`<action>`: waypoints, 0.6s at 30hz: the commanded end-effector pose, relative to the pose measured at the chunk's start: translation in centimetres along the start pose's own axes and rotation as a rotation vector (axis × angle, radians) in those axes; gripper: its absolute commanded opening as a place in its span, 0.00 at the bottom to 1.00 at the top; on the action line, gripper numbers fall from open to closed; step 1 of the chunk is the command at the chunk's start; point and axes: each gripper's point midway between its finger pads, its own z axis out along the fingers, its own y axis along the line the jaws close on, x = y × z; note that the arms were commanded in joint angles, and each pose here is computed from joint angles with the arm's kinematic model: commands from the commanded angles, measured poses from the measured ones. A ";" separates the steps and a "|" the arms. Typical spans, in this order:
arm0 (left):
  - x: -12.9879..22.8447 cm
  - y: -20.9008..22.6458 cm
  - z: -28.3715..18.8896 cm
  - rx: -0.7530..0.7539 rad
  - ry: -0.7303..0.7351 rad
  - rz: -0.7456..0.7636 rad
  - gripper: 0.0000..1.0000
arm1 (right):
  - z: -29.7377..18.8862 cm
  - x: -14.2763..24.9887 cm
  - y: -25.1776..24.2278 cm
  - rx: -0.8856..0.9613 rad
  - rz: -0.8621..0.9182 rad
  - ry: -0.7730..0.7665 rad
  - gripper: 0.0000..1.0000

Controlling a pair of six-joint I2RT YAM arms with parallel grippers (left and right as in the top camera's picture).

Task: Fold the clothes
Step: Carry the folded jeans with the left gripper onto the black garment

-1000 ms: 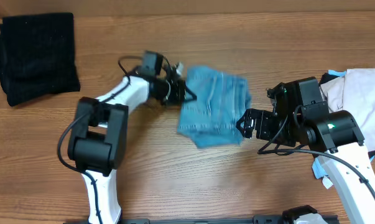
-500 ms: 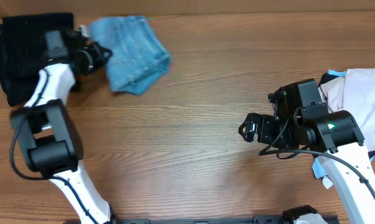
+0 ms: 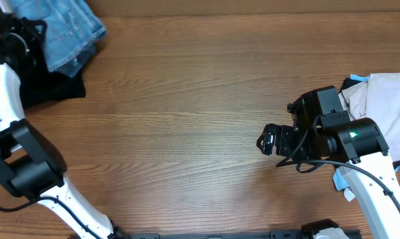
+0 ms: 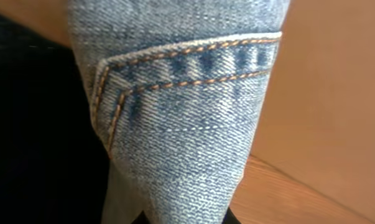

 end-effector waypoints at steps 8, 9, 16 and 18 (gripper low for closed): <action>1.0 8.8 -0.4 -0.381 0.004 -0.034 0.12 | -0.5 -0.5 0.0 0.004 -0.005 -0.022 1.00; 1.2 9.3 -0.3 -0.387 0.009 -0.041 0.13 | -0.5 -0.5 0.0 0.004 -0.005 -0.021 1.00; 1.8 11.9 -0.6 -0.440 0.021 -0.070 1.00 | -0.5 -0.5 0.0 0.004 -0.005 -0.021 1.00; 1.3 12.2 -1.3 -0.465 0.007 -0.068 1.00 | -0.5 -0.4 0.0 0.005 -0.005 -0.019 1.00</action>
